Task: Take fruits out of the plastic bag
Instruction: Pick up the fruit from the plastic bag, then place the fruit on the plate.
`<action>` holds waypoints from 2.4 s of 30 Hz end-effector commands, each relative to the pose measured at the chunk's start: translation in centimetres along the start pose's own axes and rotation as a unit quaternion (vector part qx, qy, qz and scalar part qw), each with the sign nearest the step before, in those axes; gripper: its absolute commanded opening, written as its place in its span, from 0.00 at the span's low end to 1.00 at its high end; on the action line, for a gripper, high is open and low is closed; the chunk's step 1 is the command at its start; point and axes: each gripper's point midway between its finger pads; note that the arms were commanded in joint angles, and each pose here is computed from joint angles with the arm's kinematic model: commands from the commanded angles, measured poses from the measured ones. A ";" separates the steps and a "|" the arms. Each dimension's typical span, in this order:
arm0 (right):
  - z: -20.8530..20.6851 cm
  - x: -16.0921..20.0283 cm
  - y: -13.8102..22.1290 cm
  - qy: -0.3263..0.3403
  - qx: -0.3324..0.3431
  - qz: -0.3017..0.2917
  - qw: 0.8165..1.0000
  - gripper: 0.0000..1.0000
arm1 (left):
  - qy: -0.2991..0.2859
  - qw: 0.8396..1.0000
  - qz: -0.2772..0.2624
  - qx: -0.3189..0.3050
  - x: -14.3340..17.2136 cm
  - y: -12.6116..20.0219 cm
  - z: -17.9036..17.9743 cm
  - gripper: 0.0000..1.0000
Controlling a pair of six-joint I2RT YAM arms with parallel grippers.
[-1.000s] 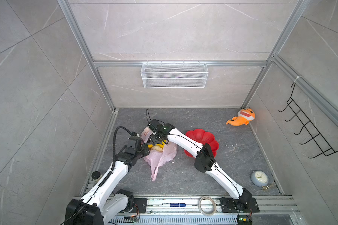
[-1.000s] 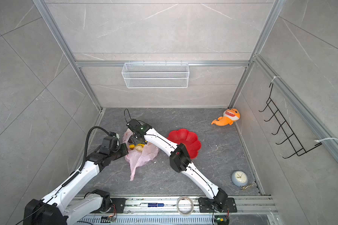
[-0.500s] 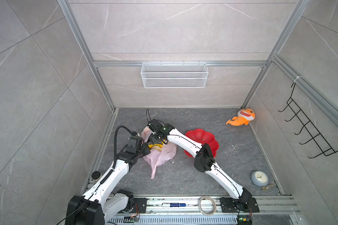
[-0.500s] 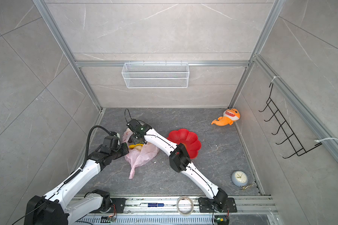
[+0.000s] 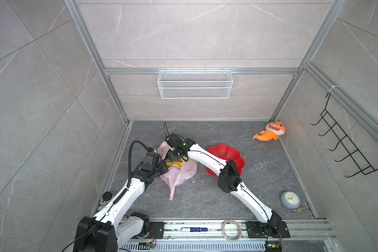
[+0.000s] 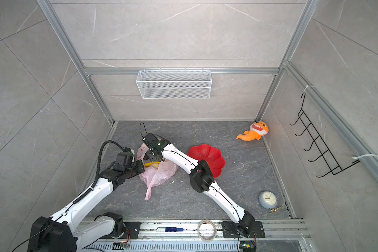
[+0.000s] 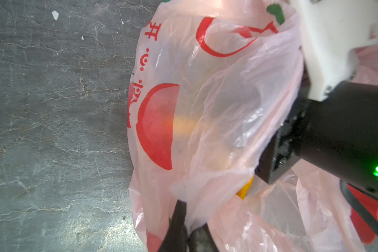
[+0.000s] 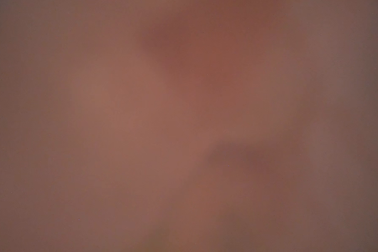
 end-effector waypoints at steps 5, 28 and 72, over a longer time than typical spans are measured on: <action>0.4 -1.2 3.9 0.013 -0.022 -0.018 1.000 0.29 | -0.006 0.999 -0.022 0.024 -1.6 0.6 -1.9 0.01; 0.8 0.1 15.1 0.010 -0.061 -0.056 0.997 0.25 | -0.015 0.998 -0.019 0.058 -3.2 1.0 -5.1 0.01; -14.5 20.1 9.7 -0.186 0.090 0.090 0.974 0.24 | -0.017 0.998 -0.013 0.056 -2.6 1.7 -4.6 0.01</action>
Point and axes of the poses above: each gripper's point midway between its finger pads, its own y axis back along the fingers, its own z axis along the line the jaws close on, x = y × z, and after that the axes turned 15 degrees about y, right-handed
